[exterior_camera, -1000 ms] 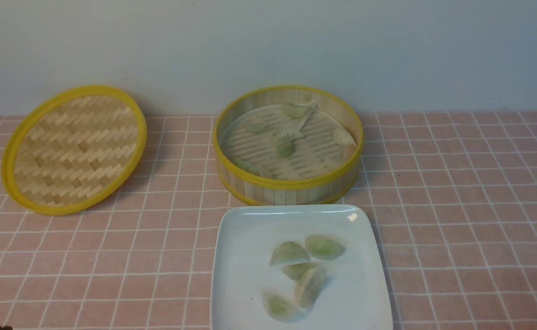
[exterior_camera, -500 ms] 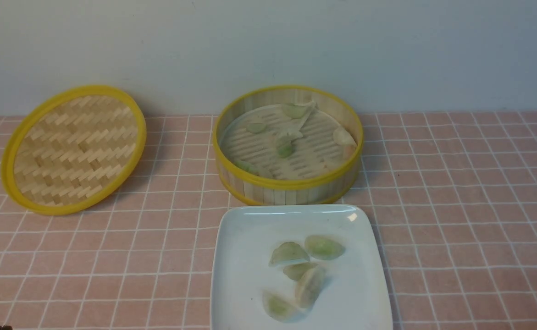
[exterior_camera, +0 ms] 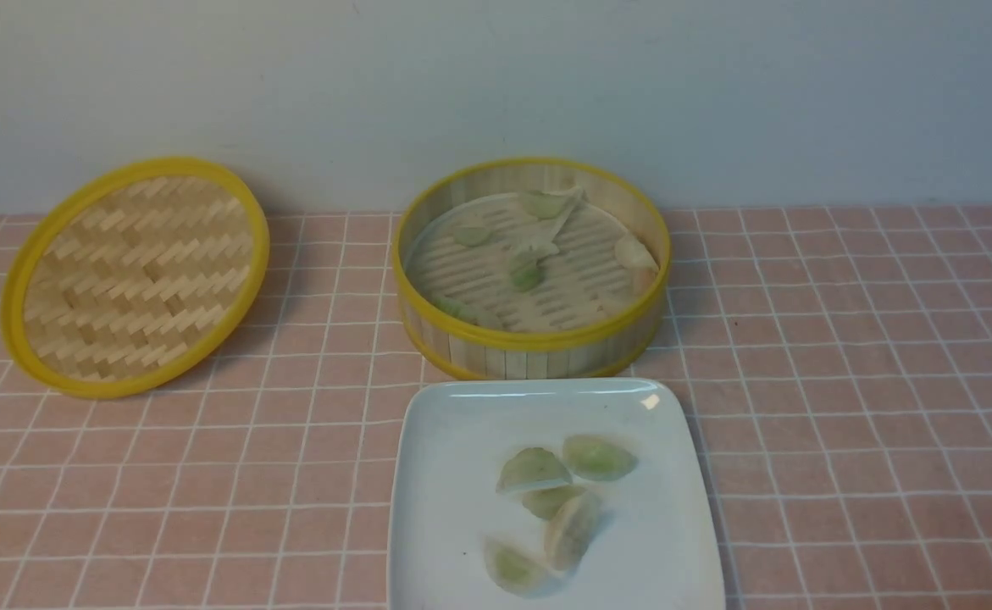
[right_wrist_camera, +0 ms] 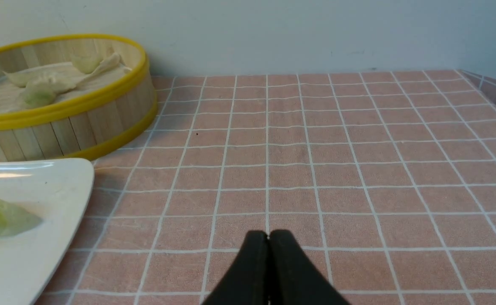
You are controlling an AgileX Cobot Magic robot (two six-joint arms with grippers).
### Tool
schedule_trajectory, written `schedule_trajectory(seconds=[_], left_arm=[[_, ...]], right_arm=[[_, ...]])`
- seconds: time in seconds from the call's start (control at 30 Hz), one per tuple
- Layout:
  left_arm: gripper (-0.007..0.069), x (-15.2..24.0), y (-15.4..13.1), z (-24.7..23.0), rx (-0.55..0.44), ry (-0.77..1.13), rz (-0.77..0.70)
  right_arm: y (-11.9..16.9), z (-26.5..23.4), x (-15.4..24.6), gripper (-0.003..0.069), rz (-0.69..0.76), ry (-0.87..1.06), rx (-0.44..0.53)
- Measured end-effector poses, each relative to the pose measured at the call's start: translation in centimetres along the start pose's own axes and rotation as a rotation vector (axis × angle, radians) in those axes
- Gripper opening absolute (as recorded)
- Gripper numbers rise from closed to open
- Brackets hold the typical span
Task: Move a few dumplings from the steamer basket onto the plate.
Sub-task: Use the left arm to grab a dumpling from the steamer
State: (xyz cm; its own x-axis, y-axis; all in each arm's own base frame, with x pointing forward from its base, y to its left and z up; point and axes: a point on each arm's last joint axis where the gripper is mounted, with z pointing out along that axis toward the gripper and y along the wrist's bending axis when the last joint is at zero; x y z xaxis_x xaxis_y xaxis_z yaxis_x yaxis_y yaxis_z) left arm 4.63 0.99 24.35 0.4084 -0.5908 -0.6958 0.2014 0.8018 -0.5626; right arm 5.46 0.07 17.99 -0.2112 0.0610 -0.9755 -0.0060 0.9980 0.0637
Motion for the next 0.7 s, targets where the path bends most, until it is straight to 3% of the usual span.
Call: schedule_trajectory(seconds=[0.07,0.17,0.3,0.4,0.5,0.53,0.57,0.7], left_arm=[[-0.0006,-1.6,-1.3,0.7,0.029,-0.039,-0.022],[-0.0006,-4.0,-4.1,2.8,0.050,0.052,0.013],[-0.0006,-7.4,-8.7,9.0,-0.066,0.472,0.195],[-0.0006,-6.2,-9.2,13.3,-0.196,0.858,0.309],[-0.0006,-3.3,-8.8,17.1,-0.252,1.192,0.416],[-0.0006,-3.5,-8.9,17.2,-0.242,1.188,0.420],[-0.0006,-0.9,-8.2,19.1,-0.254,1.334,0.447],[-0.0006,5.9,-7.4,22.8,-0.179,1.604,0.502]], right_arm=[[0.0,0.0,0.0,-0.0015,0.000,0.000,0.000],[0.1,0.0,-0.2,-0.0015,0.049,-0.021,-0.011],[0.3,-0.2,-2.0,-0.0015,0.447,-0.219,-0.089],[0.0,-0.5,-3.0,-0.0015,0.680,-0.336,-0.121],[-0.4,-0.8,-3.6,-0.0015,0.787,-0.420,-0.127],[-0.4,-0.8,-3.7,-0.0015,0.788,-0.425,-0.127],[-0.6,-0.9,-3.8,-0.0015,0.818,-0.452,-0.128],[0.0,-1.4,-5.2,-0.0015,0.834,-0.413,-0.173]])
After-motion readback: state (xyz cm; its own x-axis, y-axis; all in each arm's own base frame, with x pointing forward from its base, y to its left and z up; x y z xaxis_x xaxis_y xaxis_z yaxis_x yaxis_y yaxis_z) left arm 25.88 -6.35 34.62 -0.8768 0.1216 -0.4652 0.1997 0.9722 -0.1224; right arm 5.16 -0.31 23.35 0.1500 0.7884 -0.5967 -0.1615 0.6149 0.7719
